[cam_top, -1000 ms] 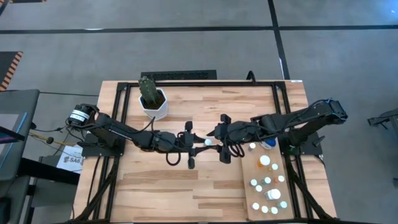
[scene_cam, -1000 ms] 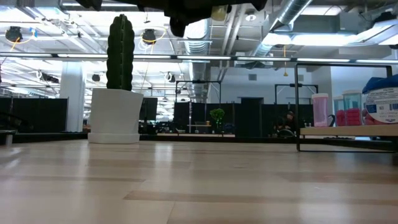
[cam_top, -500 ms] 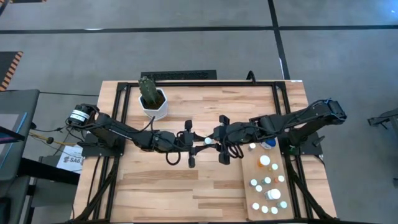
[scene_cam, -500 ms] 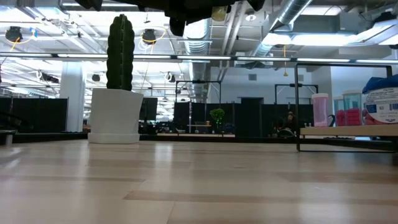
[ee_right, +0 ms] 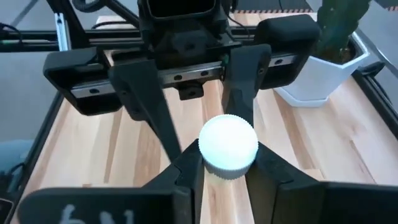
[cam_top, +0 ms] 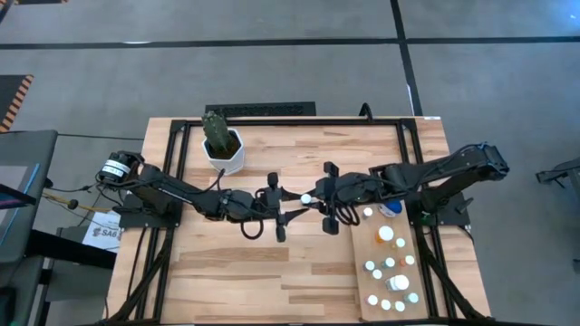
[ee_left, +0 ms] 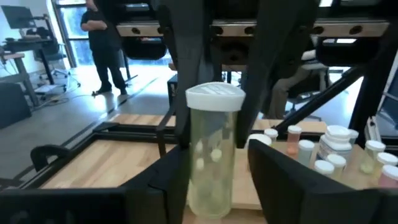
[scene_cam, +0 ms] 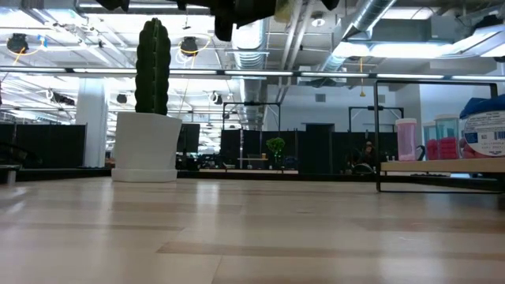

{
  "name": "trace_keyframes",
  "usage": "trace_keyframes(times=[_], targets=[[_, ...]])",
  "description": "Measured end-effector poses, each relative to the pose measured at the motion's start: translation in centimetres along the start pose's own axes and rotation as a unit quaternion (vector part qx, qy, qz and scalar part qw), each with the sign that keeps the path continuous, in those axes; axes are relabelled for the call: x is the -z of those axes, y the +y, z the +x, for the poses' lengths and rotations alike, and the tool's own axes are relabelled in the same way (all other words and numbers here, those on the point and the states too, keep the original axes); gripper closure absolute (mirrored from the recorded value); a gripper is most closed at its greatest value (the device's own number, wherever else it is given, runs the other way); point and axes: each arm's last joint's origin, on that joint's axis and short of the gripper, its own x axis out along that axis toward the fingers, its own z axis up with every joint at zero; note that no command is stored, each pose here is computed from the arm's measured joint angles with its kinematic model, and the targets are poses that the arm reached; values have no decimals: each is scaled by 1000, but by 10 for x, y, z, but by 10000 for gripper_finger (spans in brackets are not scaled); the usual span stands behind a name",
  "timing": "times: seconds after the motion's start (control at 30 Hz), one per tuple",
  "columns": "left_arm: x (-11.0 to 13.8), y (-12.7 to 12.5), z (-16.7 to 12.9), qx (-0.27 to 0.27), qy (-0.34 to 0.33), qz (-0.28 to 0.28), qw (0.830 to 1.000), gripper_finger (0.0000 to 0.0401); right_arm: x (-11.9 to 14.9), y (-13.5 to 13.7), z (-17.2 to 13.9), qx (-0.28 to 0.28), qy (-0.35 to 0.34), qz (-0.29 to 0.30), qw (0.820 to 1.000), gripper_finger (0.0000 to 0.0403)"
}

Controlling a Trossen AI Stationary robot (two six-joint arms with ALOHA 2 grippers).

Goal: Pick and place medicine bottles onto shelf by color
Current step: Put the yellow pill bottle on the shelf

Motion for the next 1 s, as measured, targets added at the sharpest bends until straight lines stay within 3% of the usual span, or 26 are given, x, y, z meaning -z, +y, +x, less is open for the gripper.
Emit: trace_keyframes(times=[0.27,0.47,0.67,1.0], targets=[[1,0,0,6,5,-8,1000,173,3,-18,-19,26,31,9,999,301],[3,2,0,-7,17,-12,1000,127,11,-34,-45,57,73,57,994,301],[5,2,0,-10,26,-20,999,113,31,-30,-60,112,105,86,985,301],[11,3,0,-21,53,-25,998,113,103,10,-49,116,116,185,969,300]])
